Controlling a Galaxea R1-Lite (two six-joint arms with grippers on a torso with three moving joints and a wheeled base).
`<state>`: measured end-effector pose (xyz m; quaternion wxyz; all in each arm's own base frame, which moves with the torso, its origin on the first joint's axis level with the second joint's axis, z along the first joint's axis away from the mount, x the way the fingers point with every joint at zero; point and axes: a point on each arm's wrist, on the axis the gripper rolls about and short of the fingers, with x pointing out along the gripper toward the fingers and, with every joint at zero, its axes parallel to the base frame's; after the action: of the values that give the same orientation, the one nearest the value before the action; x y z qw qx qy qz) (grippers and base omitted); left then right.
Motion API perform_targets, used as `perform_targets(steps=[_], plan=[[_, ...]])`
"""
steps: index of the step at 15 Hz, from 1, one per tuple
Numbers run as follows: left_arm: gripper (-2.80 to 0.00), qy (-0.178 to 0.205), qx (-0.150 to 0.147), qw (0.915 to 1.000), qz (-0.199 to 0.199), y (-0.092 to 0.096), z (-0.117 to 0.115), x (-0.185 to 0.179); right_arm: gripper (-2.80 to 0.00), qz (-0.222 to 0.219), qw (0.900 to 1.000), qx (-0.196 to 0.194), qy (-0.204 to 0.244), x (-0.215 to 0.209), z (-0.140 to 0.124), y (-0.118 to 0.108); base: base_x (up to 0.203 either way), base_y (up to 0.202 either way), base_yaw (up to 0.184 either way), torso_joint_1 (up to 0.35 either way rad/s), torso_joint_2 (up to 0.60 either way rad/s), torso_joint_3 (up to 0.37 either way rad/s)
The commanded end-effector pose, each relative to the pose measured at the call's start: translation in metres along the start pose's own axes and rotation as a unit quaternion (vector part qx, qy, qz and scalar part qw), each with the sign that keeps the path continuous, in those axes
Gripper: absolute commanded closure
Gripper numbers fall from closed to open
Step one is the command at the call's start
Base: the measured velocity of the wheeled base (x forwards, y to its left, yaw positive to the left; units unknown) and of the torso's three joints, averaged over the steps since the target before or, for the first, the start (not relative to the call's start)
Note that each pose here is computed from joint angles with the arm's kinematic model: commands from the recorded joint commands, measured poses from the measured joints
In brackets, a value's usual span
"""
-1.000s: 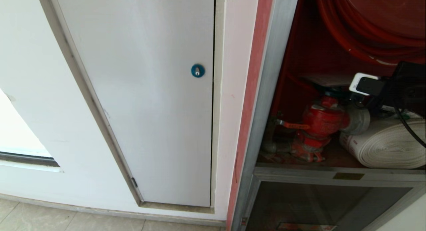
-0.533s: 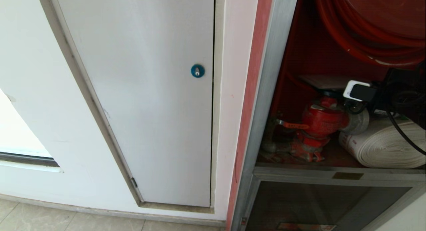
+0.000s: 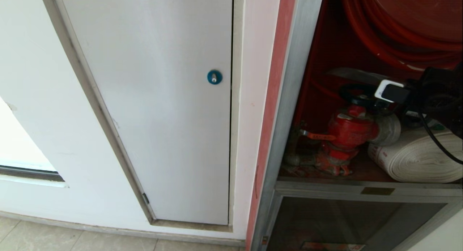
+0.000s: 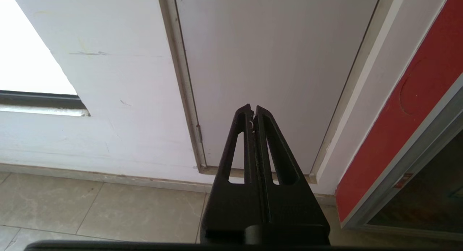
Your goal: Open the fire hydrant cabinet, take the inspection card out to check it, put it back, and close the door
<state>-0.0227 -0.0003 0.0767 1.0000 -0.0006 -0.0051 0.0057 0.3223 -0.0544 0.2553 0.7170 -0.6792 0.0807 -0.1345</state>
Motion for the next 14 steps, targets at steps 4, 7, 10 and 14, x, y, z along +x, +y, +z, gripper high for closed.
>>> perform_targets(steps=[4, 7, 10, 14], plan=[[0.00, 0.003, 0.000, 1.0000, 0.000, 0.000, -0.001, 0.000, 0.00, 0.008, 1.000, -0.006, -0.006, -0.004, 0.000, 0.005, 0.000, 0.000, 0.000, 0.000, 0.00, 0.000], [0.00, 0.003, 0.000, 1.0000, 0.000, 0.000, -0.001, 0.000, 0.00, 0.008, 1.000, -0.007, -0.016, -0.013, -0.001, 0.002, 0.000, 0.000, 0.000, 0.000, 0.00, 0.000], [0.00, 0.003, 0.000, 1.0000, 0.000, 0.000, -0.001, 0.000, 0.00, -0.002, 1.000, -0.006, -0.017, -0.019, -0.002, -0.004, 0.000, 0.000, 0.000, 0.000, 0.00, 0.000], [0.00, 0.003, 0.000, 1.0000, 0.000, 0.000, -0.001, 0.000, 0.00, -0.011, 1.000, -0.008, -0.020, -0.030, -0.003, -0.012, 0.000, 0.000, 0.000, 0.000, 0.00, 0.000]])
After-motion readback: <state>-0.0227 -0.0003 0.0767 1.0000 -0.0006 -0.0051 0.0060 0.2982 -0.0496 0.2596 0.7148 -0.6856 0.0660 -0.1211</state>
